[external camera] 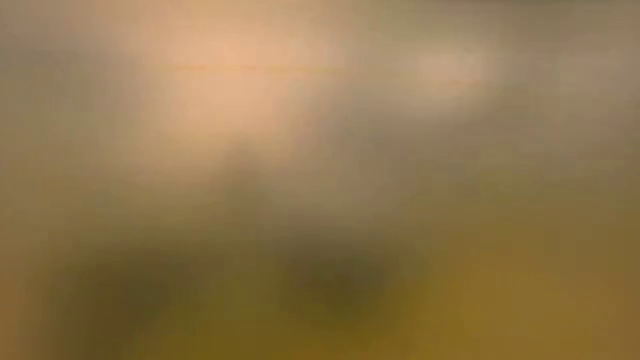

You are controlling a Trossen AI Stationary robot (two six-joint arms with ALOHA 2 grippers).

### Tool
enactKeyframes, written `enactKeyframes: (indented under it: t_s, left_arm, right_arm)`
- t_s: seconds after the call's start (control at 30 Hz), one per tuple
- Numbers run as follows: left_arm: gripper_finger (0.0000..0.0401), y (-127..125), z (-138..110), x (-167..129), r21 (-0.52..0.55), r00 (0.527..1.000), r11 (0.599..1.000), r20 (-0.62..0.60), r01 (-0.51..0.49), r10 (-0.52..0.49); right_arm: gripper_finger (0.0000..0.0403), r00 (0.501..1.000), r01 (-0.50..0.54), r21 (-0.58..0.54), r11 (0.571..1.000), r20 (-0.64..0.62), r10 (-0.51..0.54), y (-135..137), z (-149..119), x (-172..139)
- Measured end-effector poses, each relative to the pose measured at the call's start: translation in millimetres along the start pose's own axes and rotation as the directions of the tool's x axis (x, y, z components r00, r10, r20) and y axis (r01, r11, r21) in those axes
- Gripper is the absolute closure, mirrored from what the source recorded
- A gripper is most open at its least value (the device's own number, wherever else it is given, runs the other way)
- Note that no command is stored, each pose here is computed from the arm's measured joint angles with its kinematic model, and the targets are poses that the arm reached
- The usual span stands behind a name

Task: Pick & Place food coloring
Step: Put the small brown food coloring bottle in the yellow bin

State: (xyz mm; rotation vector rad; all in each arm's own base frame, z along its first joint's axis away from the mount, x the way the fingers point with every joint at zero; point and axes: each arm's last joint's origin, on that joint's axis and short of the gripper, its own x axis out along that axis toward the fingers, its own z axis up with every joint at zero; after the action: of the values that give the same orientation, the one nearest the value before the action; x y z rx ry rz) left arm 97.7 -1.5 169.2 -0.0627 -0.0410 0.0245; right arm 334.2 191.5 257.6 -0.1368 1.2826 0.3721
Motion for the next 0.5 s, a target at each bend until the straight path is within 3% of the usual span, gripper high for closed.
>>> enactKeyframes:
  t_s: [0.5]
  left_arm:
    - [0.0280, 0, 0, 0, 0.000, 1.000, 1.000, 0.000, 0.000, 0.000]
  right_arm:
    - [0.0351, 0.997, 0.046, 0.089, 0.995, -0.069, -0.040, -26, -1, 67]
